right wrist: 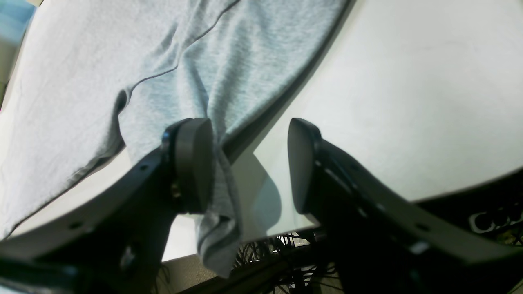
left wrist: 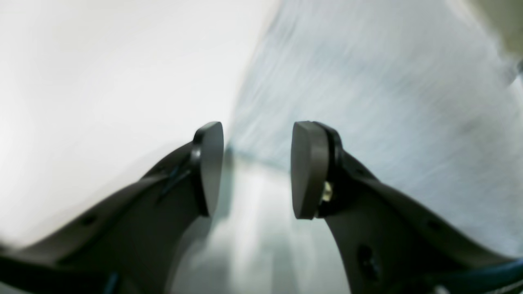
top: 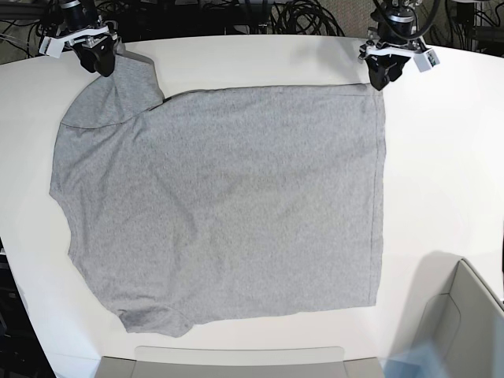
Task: Fold the T-shirt properly
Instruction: 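Pinch the shoulder edge with both grippers, right gripper at the sleeve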
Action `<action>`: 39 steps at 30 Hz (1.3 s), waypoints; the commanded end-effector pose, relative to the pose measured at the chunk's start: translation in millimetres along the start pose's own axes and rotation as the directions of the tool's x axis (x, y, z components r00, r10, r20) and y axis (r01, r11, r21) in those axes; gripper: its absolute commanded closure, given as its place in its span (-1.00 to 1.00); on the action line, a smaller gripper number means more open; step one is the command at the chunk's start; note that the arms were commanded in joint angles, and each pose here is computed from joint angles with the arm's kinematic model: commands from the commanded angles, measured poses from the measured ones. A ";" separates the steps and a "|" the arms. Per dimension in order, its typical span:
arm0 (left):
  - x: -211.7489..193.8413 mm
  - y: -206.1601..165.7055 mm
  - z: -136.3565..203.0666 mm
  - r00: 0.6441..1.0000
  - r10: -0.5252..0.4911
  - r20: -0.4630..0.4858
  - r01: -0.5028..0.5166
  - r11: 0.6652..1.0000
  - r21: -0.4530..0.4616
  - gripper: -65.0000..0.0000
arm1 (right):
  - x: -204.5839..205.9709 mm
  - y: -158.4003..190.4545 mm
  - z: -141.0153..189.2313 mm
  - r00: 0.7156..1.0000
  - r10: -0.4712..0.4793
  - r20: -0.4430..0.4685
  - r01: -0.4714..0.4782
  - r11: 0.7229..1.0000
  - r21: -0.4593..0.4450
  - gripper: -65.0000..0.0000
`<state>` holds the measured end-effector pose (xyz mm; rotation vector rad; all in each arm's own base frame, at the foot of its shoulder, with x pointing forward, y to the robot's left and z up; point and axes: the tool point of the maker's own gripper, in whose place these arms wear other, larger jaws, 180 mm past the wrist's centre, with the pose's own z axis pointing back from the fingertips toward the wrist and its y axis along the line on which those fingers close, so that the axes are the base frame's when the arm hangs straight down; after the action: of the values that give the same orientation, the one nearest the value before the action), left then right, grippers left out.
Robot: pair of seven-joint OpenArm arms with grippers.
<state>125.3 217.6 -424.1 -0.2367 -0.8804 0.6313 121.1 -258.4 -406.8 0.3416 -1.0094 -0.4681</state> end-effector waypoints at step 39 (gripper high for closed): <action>-38.4 -5.9 -7.9 0.976 -0.021 -0.217 0.016 1.000 -0.027 1.00 | 82.5 32.3 29.9 0.979 0.191 0.077 -0.194 0.980 0.031 1.00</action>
<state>127.1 184.5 -445.0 -0.3490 -0.7266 0.5660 134.7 -278.9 -328.9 0.2414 -1.0684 -0.3123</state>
